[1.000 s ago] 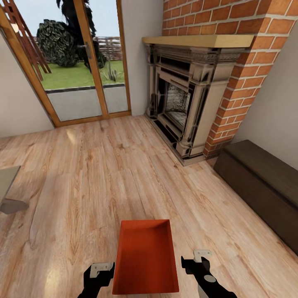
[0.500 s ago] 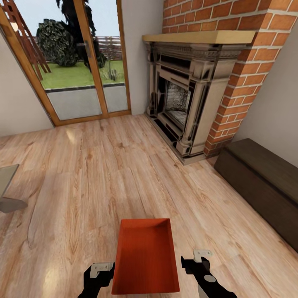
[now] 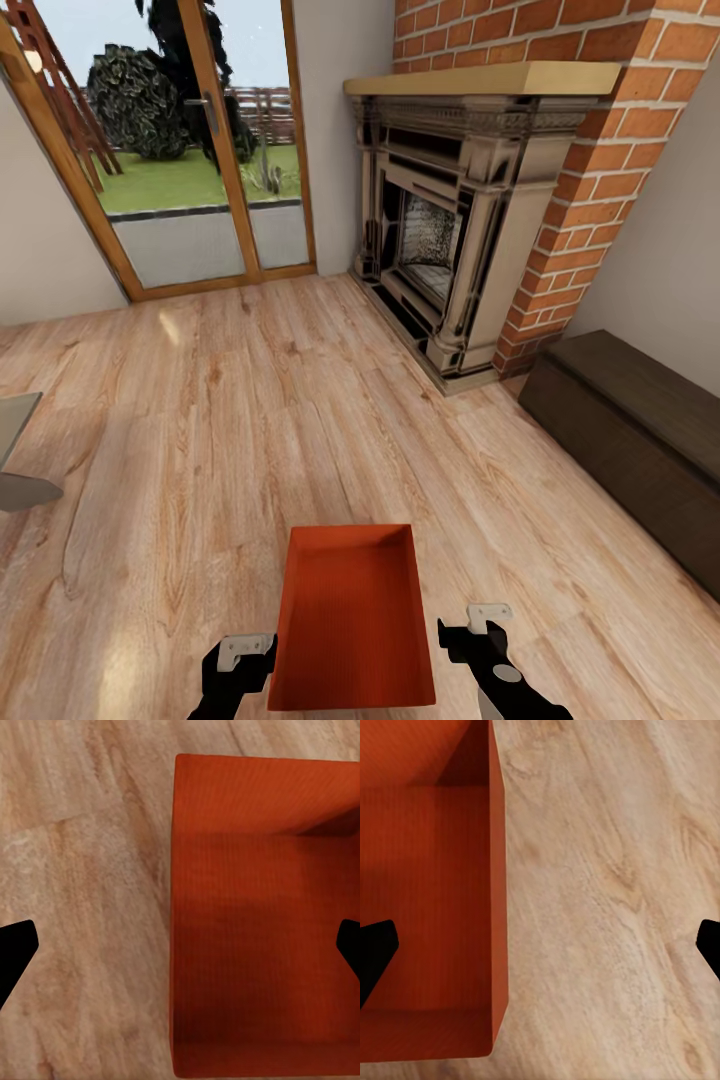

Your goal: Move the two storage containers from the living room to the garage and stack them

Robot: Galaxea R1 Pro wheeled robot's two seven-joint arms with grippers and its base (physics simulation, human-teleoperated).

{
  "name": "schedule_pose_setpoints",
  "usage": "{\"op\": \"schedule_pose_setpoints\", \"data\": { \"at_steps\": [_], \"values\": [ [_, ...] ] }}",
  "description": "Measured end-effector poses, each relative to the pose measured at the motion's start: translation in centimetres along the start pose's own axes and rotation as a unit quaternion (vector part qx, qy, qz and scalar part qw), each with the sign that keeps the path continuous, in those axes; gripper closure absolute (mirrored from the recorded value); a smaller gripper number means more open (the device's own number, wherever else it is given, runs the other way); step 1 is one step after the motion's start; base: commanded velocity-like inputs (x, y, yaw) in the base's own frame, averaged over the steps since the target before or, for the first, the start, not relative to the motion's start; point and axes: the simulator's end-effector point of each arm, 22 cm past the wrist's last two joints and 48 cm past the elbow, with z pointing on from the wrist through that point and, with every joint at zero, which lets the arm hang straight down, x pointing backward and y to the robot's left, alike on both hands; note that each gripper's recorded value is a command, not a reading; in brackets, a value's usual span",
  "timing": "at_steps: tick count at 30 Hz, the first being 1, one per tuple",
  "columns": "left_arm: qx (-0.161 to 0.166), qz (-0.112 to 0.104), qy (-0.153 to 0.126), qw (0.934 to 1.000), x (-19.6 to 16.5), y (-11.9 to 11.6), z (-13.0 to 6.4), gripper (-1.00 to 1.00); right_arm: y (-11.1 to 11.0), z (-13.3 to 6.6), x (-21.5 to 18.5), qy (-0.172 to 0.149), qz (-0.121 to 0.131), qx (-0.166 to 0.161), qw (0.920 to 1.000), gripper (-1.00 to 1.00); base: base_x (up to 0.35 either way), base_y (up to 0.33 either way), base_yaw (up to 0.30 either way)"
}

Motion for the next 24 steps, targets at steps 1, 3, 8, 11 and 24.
{"op": "schedule_pose_setpoints", "data": {
  "at_steps": [1, 3, 8, 11, 24],
  "values": [
    [0.0, 0.0, 0.0, 1.0, 0.1, 0.0, 0.1, -1.0, 0.0, 0.1, 0.1, 0.0, 0.0, 0.0, 1.0, -1.0, 0.0, 0.0, 0.0],
    [0.0, 0.0, 0.0, 1.0, 0.4, 0.0, 0.4, -1.0, 0.0, 0.4, 0.3, 0.0, 0.0, 0.0, 1.0, -1.0, 0.0, 0.0, 0.0],
    [0.0, 0.0, 0.0, 1.0, 0.8, 0.1, 0.7, -1.0, 0.0, 0.9, 0.7, 0.0, 0.0, 0.0, 1.0, -1.0, 0.0, 0.0, 0.0],
    [0.0, 0.0, 0.0, 1.0, 0.8, 0.1, 0.7, -1.0, 0.0, 0.9, 0.7, 0.0, 0.0, 0.0, 1.0, -1.0, 0.0, 0.0, 0.0],
    [0.0, 0.0, 0.0, 1.0, 1.9, 0.2, 1.7, -1.0, 0.2, 2.0, 1.7, 0.001, 0.0, -0.001, 1.0, -1.0, 0.0, 0.0, 0.0]
  ]
}}
